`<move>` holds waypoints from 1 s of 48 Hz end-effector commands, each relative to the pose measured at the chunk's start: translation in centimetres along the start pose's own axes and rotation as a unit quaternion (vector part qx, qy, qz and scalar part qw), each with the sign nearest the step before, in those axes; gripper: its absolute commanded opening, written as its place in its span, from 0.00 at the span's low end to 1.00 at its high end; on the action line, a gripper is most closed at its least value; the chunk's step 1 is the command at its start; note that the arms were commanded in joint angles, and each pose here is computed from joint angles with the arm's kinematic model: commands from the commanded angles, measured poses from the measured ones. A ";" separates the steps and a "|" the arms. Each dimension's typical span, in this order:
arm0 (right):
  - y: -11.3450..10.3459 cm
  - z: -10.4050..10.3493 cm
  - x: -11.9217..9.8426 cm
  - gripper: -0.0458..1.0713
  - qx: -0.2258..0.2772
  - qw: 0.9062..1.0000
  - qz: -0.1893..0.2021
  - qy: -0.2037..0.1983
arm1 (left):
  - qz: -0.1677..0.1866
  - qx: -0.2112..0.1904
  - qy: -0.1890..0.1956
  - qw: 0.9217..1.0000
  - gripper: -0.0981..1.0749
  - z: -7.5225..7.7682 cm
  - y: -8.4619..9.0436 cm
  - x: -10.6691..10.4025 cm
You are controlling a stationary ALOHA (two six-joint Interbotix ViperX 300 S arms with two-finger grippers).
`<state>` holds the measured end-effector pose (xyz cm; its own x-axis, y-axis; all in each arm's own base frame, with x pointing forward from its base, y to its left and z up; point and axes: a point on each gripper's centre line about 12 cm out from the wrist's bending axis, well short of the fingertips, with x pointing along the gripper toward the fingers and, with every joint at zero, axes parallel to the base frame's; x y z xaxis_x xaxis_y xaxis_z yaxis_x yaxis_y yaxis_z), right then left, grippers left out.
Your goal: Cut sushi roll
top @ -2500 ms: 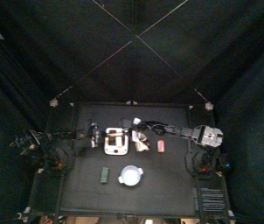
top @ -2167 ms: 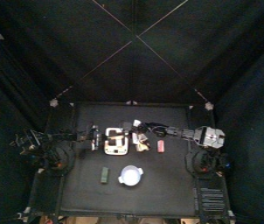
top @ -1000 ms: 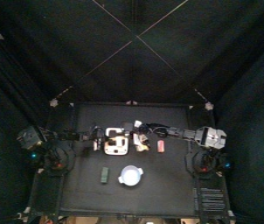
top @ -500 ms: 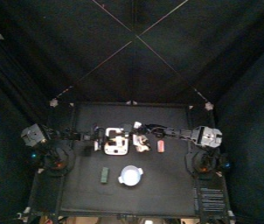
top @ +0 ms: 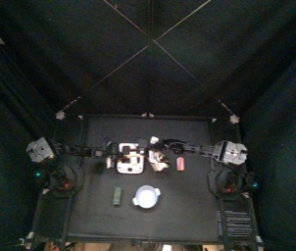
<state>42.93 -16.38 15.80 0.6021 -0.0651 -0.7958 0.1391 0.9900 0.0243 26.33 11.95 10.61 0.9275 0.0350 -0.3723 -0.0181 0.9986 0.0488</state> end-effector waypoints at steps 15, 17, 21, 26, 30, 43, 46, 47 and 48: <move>-0.9 2.7 -1.6 0.41 0.005 0.999 -0.016 -0.047 | 0.012 0.007 -0.025 1.000 0.21 1.5 0.9 0.5; -0.9 2.8 -1.7 0.41 0.004 0.999 -0.016 -0.048 | 0.012 0.009 -0.027 1.000 0.21 1.6 0.8 0.5; -0.7 3.1 -2.1 0.41 0.002 0.998 -0.016 -0.053 | 0.012 0.014 -0.032 0.999 0.21 2.0 0.8 0.2; -0.5 3.7 -3.1 0.41 0.000 0.998 -0.018 -0.065 | 0.008 0.027 -0.042 0.999 0.21 2.7 0.5 -0.1; -0.3 4.3 -4.2 0.41 -0.005 0.997 -0.019 -0.078 | 0.002 0.041 -0.060 0.997 0.21 3.7 0.0 -0.6; 0.5 5.2 -5.9 0.41 -0.013 0.995 -0.019 -0.097 | -0.011 0.068 -0.090 0.994 0.21 5.6 -1.9 -2.0; 0.9 5.3 -5.9 0.41 -0.017 0.995 -0.016 -0.098 | -0.015 0.070 -0.088 0.993 0.21 5.4 -2.3 -2.3; 1.0 5.3 -5.9 0.41 -0.019 0.995 -0.016 -0.098 | -0.016 0.070 -0.088 0.994 0.21 5.4 -2.5 -2.3; 1.1 5.3 -5.9 0.41 -0.021 0.995 -0.015 -0.098 | -0.017 0.069 -0.087 0.994 0.21 5.2 -2.6 -2.4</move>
<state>42.99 -15.57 19.98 0.6694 -0.0825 -0.7383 0.1214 0.9926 -0.0009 25.57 10.46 15.29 0.9690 0.0358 -0.2445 0.0008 0.9890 0.1480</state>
